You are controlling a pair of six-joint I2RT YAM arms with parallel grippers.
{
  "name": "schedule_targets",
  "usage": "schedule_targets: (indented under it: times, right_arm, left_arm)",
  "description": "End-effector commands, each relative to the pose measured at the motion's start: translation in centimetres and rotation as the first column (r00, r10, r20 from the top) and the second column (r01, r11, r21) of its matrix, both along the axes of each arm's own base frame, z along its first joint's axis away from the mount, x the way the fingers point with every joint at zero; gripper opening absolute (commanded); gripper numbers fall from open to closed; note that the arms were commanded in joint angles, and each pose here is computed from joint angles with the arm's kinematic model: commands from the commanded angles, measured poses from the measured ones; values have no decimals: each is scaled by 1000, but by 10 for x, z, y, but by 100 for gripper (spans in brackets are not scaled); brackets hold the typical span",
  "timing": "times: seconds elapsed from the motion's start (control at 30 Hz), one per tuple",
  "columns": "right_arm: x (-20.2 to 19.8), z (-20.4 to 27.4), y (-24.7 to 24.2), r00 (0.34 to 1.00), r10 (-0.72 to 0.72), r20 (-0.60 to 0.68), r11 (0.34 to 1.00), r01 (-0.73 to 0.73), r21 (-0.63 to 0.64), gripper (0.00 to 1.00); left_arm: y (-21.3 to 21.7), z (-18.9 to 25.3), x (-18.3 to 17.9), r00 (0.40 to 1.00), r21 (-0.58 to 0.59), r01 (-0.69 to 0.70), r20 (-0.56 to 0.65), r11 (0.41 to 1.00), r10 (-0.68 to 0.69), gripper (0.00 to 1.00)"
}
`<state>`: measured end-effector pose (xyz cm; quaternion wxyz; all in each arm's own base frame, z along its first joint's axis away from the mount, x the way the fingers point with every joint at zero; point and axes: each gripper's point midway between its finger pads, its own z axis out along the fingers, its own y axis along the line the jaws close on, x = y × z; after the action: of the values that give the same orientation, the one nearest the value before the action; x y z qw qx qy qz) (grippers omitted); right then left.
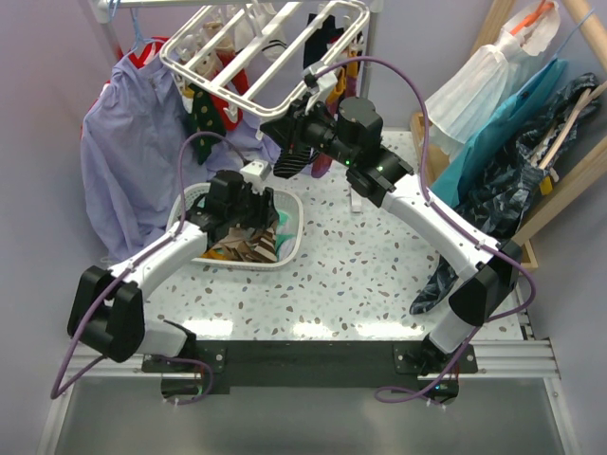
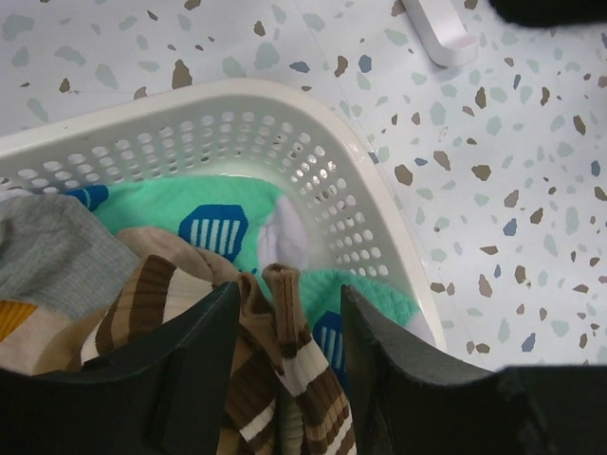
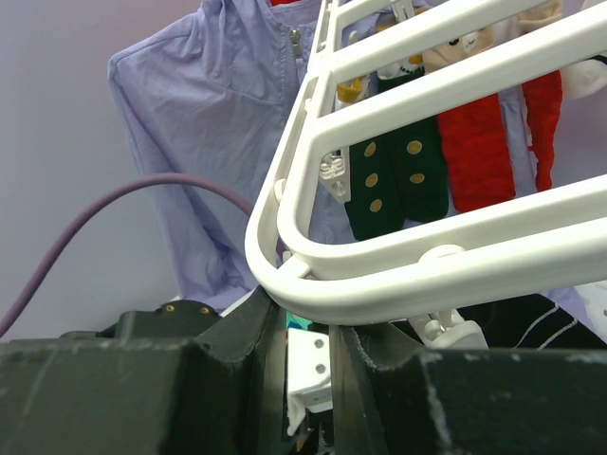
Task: Clip the socks to the hanger
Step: Place the sock in the bin, then adjust the sock in the bin.
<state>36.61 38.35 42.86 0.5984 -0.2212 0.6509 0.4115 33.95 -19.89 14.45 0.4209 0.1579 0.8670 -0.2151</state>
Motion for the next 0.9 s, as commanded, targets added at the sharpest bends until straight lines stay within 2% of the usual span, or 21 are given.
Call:
schedule_targets:
  times: [0.0,0.17,0.27,0.3,0.37,0.43,0.63,0.73,0.87]
  right_arm:
    - [-8,15,-6,1000,17,27,1000,-17,-10,4]
    - [-7,14,-6,999,15,28,1000,-15,-11,4]
    - [-8,14,-6,999,17,27,1000,-17,-10,4]
    - [-8,14,-6,1000,15,27,1000,-15,-10,4]
    - [-7,13,-5,1000,15,25,1000,-15,-13,4]
    - [-6,14,-6,1000,14,27,1000,-14,-12,4]
    - [-7,19,-9,999,7,38,1000,-7,-9,3]
    - [-7,21,-9,999,6,42,1000,-5,-6,3]
    - [-6,22,-9,999,7,43,1000,-7,-6,3]
  left_arm:
    - [-4,6,12,1000,42,-4,29,999,2,50]
    - [-9,-2,12,1000,59,8,7,998,-8,42]
    - [-9,-7,8,1000,74,15,-19,997,-14,25]
    - [-9,-3,7,1000,72,14,-12,997,-13,11]
    - [-6,13,4,999,58,10,31,998,-12,0]
    - [-4,27,2,997,47,10,82,999,-14,0]
    - [10,108,-5,956,41,11,291,999,-22,0]
    - [17,146,-7,916,65,14,400,998,-39,0]
    - [23,191,-12,813,119,39,574,992,-101,0]
